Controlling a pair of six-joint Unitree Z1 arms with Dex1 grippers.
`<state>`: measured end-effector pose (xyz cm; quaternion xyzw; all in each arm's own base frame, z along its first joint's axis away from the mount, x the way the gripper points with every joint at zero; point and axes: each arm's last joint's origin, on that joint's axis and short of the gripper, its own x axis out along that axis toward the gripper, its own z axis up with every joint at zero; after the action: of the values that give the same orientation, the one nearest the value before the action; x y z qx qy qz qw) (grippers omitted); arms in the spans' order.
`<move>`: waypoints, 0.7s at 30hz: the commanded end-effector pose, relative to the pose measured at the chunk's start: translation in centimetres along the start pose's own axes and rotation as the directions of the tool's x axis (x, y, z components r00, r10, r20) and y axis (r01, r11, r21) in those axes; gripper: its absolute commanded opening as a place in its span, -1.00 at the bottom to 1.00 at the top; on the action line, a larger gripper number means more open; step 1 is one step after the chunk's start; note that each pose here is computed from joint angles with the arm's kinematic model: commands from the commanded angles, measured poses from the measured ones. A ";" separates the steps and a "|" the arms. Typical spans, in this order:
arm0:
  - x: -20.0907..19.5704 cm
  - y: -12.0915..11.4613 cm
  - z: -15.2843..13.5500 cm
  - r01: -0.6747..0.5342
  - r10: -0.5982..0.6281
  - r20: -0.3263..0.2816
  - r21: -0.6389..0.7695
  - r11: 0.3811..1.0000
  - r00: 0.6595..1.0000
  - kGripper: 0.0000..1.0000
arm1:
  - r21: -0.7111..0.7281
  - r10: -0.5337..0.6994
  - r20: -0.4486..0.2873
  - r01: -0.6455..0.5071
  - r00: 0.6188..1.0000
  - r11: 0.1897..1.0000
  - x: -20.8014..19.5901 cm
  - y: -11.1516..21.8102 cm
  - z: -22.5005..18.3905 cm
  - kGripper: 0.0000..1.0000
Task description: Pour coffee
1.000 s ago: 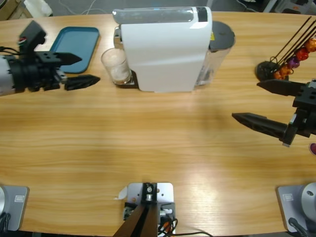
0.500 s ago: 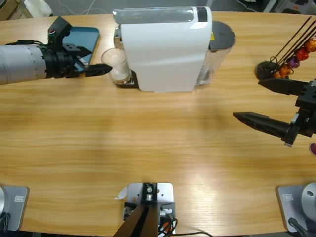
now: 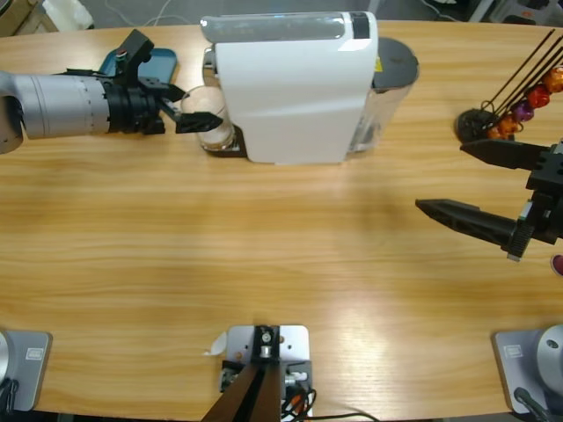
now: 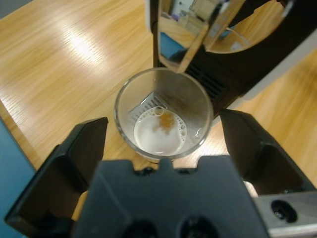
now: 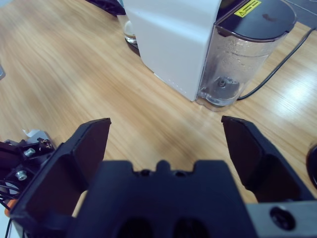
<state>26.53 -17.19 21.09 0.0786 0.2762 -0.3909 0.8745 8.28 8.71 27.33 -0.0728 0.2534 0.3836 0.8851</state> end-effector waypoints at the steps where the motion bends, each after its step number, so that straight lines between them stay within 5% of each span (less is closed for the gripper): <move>1: 2.1 0.8 -1.0 0.020 -0.021 -0.042 -0.026 0.999 0.999 0.99 | -0.005 0.011 -0.012 -0.011 1.000 1.000 -0.1 0.1 -0.9 1.00; 9: 2.7 1.0 -0.2 0.038 -0.039 -0.022 -0.022 0.999 0.999 0.95 | -0.005 0.012 -0.012 -0.012 1.000 1.000 -0.1 0.1 -0.8 1.00; 12: 2.8 1.0 -0.3 0.039 -0.039 -0.026 -0.024 0.999 0.999 0.63 | -0.005 0.012 -0.010 -0.012 1.000 1.000 -0.1 0.1 -0.8 1.00; 21: 3.4 1.0 -0.9 0.068 -0.070 -0.052 -0.037 0.997 0.996 0.61 | -0.005 0.011 -0.010 -0.011 1.000 1.000 -0.1 0.1 -0.8 1.00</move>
<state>28.06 -18.11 20.39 0.0711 0.2809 -0.4078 0.8659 8.28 8.71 27.33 -0.0727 0.2534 0.3836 0.8851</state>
